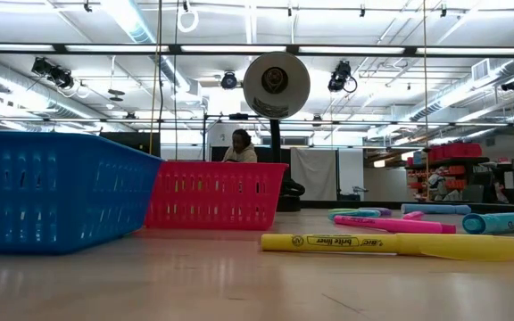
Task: Pick & Place Markers
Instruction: Put the middle blue highlighter pen into the blue bin
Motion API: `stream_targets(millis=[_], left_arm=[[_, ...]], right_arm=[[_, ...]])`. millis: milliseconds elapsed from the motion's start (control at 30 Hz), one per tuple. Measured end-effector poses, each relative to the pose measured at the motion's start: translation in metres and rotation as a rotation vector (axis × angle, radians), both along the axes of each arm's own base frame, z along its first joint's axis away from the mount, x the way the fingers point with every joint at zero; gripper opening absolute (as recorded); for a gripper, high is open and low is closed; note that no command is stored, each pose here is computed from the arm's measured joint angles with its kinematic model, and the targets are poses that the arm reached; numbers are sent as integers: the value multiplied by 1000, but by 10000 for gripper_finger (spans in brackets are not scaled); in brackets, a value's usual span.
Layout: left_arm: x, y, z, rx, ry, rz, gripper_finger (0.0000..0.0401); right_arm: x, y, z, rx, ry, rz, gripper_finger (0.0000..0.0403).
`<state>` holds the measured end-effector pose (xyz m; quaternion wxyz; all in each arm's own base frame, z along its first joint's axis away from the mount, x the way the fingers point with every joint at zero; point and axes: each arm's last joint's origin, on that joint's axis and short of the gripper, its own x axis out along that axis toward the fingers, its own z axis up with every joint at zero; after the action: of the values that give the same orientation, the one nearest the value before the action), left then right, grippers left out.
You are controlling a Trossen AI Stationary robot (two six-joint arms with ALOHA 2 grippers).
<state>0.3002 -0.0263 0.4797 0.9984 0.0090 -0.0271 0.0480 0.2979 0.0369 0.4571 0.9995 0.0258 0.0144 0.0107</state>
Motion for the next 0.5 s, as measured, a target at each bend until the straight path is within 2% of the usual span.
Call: stream_targets(millis=[200,367,500], left_arm=[[13,-3,1,13,3,-35,234],[13,-3,2,12,-3,-32,233],[12,-2,3,7,-5,-32,216]], right_arm=[[0,1,0,-1,4,2,47],[0,1,-1,-5,9,3,47],[0,1,-1,-13,11,2,47]])
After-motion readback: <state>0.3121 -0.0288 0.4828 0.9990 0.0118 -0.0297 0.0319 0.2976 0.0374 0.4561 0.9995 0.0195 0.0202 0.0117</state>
